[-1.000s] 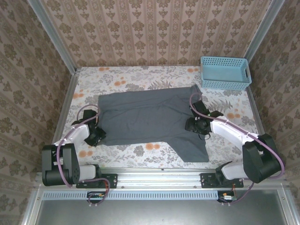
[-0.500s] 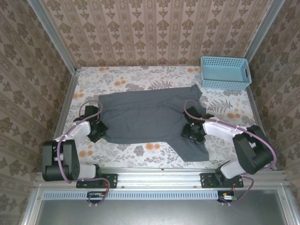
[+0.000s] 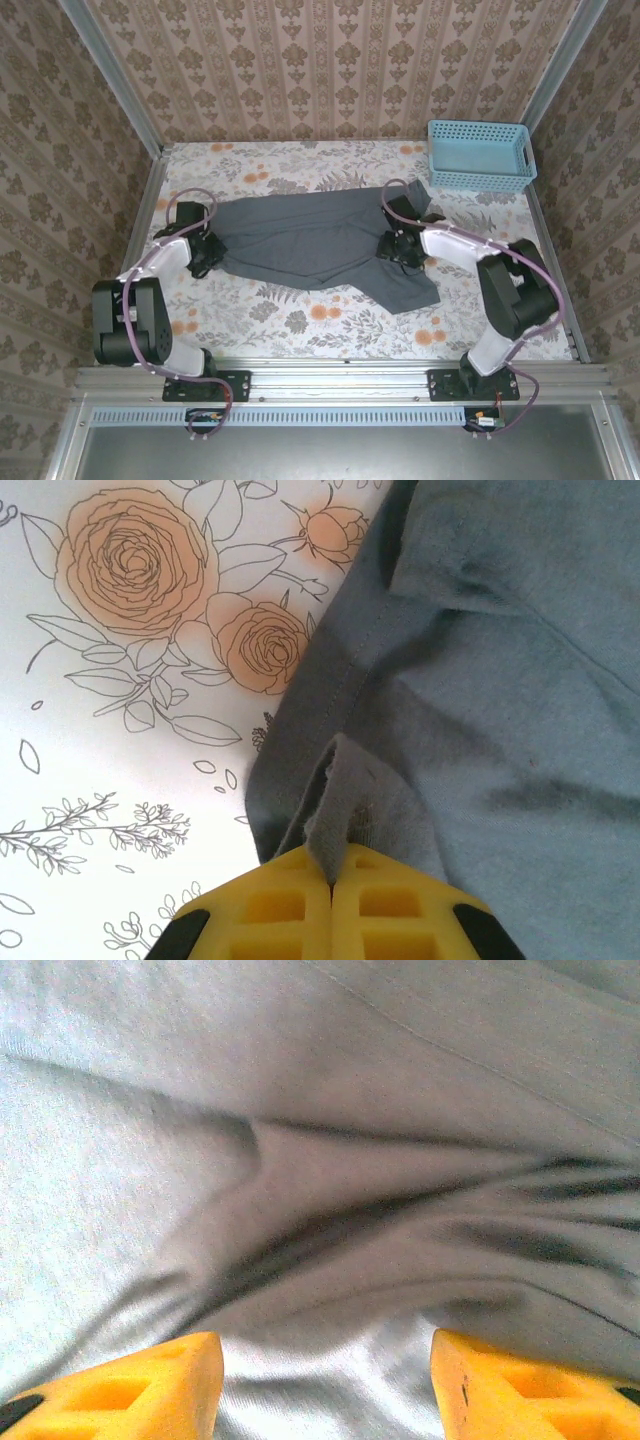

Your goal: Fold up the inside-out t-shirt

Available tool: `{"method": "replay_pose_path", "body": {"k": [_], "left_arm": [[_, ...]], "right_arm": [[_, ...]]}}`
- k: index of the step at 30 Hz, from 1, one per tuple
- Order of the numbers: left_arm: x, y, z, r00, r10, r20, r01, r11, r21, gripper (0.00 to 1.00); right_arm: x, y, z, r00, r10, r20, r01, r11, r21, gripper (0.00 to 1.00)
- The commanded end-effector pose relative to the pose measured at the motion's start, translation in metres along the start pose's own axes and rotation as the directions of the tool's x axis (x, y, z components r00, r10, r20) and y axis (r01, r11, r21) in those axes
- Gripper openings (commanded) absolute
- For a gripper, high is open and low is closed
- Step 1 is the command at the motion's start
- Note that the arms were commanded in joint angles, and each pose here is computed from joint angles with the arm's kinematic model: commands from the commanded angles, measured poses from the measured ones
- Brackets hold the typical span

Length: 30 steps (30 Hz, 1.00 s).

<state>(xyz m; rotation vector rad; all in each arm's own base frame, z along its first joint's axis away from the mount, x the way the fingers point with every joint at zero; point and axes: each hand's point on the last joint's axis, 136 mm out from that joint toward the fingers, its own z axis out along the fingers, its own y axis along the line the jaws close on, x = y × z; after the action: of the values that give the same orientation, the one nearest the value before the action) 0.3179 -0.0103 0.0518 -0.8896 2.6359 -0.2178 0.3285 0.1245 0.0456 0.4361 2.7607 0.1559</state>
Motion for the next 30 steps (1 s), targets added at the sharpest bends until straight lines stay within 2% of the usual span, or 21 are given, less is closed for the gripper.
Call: {"method": "replay_pose_path", "body": {"k": [1,5,11,15,21,23,26,27,28,30], "left_arm": [[-0.007,-0.003,0.000,0.999,0.030,0.012,-0.030,1.000,0.004,0.00],[-0.006,-0.003,0.003,1.000,0.030,0.003,-0.030,1.000,0.005,0.00],[-0.003,-0.005,0.005,1.000,0.028,-0.014,-0.028,0.999,0.021,0.00],[-0.002,-0.006,0.004,0.999,0.031,-0.012,-0.031,0.999,0.024,0.00],[-0.002,-0.007,0.001,0.999,0.035,-0.017,-0.035,0.999,0.031,0.00],[-0.001,-0.006,-0.001,0.999,0.031,-0.015,-0.031,0.999,0.032,0.00],[0.003,-0.004,-0.003,1.000,0.029,-0.012,-0.029,0.999,0.030,0.00],[0.004,-0.002,-0.003,1.000,0.027,-0.014,-0.026,0.999,0.027,0.00],[0.007,-0.001,-0.004,0.999,0.029,-0.019,-0.029,0.999,0.025,0.00],[0.016,0.003,-0.006,0.999,0.046,-0.029,-0.046,0.999,0.008,0.00]], "right_arm": [[0.035,-0.045,-0.017,0.999,0.000,-0.036,0.005,0.993,0.118,0.57],[0.062,-0.072,-0.021,0.997,0.061,-0.049,-0.053,0.986,0.159,0.56],[0.068,-0.102,-0.030,0.984,0.176,-0.019,-0.168,0.960,0.224,0.54],[0.077,-0.106,-0.018,0.972,0.232,-0.045,-0.218,0.953,0.208,0.53],[0.076,-0.107,-0.014,0.974,0.218,-0.056,-0.201,0.954,0.224,0.50],[0.079,-0.104,-0.014,0.974,0.215,-0.076,-0.195,0.959,0.207,0.42],[0.086,-0.104,-0.015,0.971,0.219,-0.100,-0.196,0.960,0.201,0.21],[0.087,-0.111,-0.019,0.969,0.231,-0.083,-0.207,0.951,0.228,0.10],[0.085,-0.117,-0.027,0.971,0.237,-0.044,-0.219,0.944,0.247,0.05],[0.078,-0.128,-0.048,0.966,0.252,0.058,-0.259,0.934,0.245,0.02]]}}
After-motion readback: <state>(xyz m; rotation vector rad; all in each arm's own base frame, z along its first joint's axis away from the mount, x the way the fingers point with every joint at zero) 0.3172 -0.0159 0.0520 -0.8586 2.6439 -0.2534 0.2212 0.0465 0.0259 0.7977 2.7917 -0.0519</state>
